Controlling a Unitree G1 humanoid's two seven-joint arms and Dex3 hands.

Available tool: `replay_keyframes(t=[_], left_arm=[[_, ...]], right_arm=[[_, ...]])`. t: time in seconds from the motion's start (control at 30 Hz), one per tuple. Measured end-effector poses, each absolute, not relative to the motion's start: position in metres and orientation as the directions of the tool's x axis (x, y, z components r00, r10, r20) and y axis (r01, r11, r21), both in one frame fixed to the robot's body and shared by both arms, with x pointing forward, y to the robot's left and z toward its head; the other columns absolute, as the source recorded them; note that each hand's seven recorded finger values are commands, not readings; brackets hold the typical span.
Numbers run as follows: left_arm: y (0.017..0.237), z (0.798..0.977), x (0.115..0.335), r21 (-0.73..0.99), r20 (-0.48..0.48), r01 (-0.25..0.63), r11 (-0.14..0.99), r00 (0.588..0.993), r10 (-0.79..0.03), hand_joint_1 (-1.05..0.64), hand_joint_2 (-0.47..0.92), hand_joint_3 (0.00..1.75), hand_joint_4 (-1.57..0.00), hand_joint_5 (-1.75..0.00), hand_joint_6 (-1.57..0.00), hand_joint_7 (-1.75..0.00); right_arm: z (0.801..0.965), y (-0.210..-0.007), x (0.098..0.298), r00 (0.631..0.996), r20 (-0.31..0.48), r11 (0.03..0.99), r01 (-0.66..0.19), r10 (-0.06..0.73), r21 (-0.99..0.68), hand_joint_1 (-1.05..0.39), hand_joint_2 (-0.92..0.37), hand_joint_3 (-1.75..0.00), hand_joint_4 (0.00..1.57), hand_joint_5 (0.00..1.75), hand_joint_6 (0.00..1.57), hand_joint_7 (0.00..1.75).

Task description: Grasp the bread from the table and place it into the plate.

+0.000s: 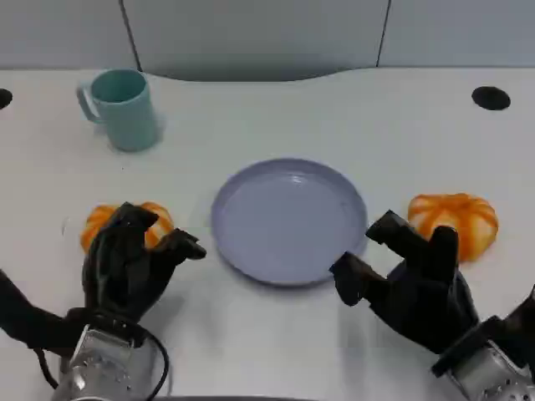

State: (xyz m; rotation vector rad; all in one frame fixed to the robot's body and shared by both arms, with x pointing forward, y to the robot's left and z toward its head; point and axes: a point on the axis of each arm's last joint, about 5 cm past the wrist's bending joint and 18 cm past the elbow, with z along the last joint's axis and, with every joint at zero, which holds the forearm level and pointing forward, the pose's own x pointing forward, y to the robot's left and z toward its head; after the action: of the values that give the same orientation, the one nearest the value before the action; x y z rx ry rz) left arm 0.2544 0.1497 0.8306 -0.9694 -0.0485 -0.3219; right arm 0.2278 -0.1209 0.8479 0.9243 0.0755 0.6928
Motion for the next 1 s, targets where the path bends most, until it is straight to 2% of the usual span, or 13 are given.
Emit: replay_keyframes(t=[0.27, 0.4, 0.87, 0.9, 1.0], left_arm=[[0.151, 0.83, 0.254, -0.802, 0.182, 0.288, 0.523, 0.952, -0.245, -1.05, 0.55, 0.0, -1.57, -0.57, -1.57, -0.32], [0.152, 0.83, 0.254, -0.802, 0.179, 0.284, 0.525, 0.953, -0.243, -1.05, 0.55, 0.0, -1.57, -0.57, -1.57, -0.33], [0.154, 0.828, 0.253, -0.8, 0.166, 0.275, 0.533, 0.955, -0.245, -1.05, 0.57, 0.01, -1.57, -0.58, -1.57, -0.34], [0.154, 0.828, 0.253, -0.798, 0.165, 0.275, 0.535, 0.955, -0.244, -1.05, 0.69, 0.04, -1.57, -0.5, -1.57, -0.23], [0.162, 0.836, 0.255, -0.619, 0.212, 0.331, 0.712, 0.943, -0.255, -1.05, 0.77, 0.05, -1.57, -0.4, -1.57, -0.13]], right_arm=[[0.847, -0.121, 0.228, 0.785, 0.226, 0.407, -0.516, 0.577, 0.753, -0.76, -0.92, -0.35, 0.84, 1.58, 0.88, 0.83], [0.845, -0.121, 0.227, 0.781, 0.245, 0.408, -0.533, 0.574, 0.741, -0.75, -0.92, -0.4, 0.8, 1.62, 0.8, 0.93], [0.845, -0.12, 0.229, 0.777, 0.245, 0.41, -0.538, 0.58, 0.736, -0.76, -0.92, -0.37, 0.84, 1.59, 0.83, 0.94], [0.846, -0.119, 0.229, 0.776, 0.245, 0.41, -0.539, 0.581, 0.736, -0.75, -0.92, -0.36, 0.85, 1.59, 0.84, 0.93], [0.845, -0.118, 0.229, 0.779, 0.236, 0.407, -0.53, 0.581, 0.745, -0.75, -0.92, -0.36, 0.85, 1.59, 0.84, 0.92]])
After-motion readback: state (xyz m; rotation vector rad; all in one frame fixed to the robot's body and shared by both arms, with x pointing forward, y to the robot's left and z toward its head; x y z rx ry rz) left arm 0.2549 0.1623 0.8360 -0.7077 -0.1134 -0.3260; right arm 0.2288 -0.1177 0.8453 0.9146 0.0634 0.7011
